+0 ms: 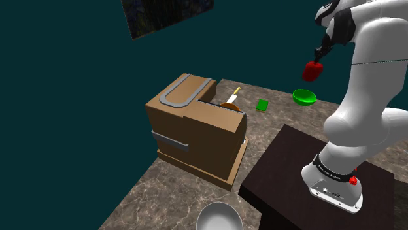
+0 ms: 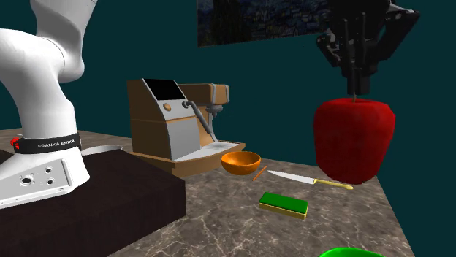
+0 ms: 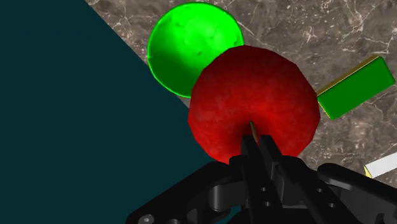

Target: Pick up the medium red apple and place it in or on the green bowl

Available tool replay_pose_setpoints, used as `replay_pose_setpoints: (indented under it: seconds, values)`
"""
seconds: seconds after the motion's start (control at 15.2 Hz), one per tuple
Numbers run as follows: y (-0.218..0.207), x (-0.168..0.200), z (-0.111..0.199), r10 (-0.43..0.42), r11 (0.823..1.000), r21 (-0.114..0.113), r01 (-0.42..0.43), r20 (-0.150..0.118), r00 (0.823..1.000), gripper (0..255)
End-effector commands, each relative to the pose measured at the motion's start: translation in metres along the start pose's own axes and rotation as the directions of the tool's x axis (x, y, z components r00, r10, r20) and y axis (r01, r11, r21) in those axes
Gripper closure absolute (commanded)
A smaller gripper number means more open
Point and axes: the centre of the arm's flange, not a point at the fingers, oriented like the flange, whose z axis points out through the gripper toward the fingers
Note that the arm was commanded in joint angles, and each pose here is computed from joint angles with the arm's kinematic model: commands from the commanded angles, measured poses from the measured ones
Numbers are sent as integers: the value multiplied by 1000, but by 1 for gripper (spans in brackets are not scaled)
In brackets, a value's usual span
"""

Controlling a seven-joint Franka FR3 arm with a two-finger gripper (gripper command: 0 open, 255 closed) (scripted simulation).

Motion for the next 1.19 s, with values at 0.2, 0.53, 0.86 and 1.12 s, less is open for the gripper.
replay_pose_setpoints:
  seconds: [0.2,0.53,0.86,1.12]
  values:
    - [59,3,-9,-2,1000,1,2,0,1000,255]
    - [59,-1,17,-2,1000,1,2,0,1000,255]
    - [59,-5,44,-2,1000,1,2,0,1000,255]
    - [59,-9,64,-2,1000,1,2,0,1000,255]
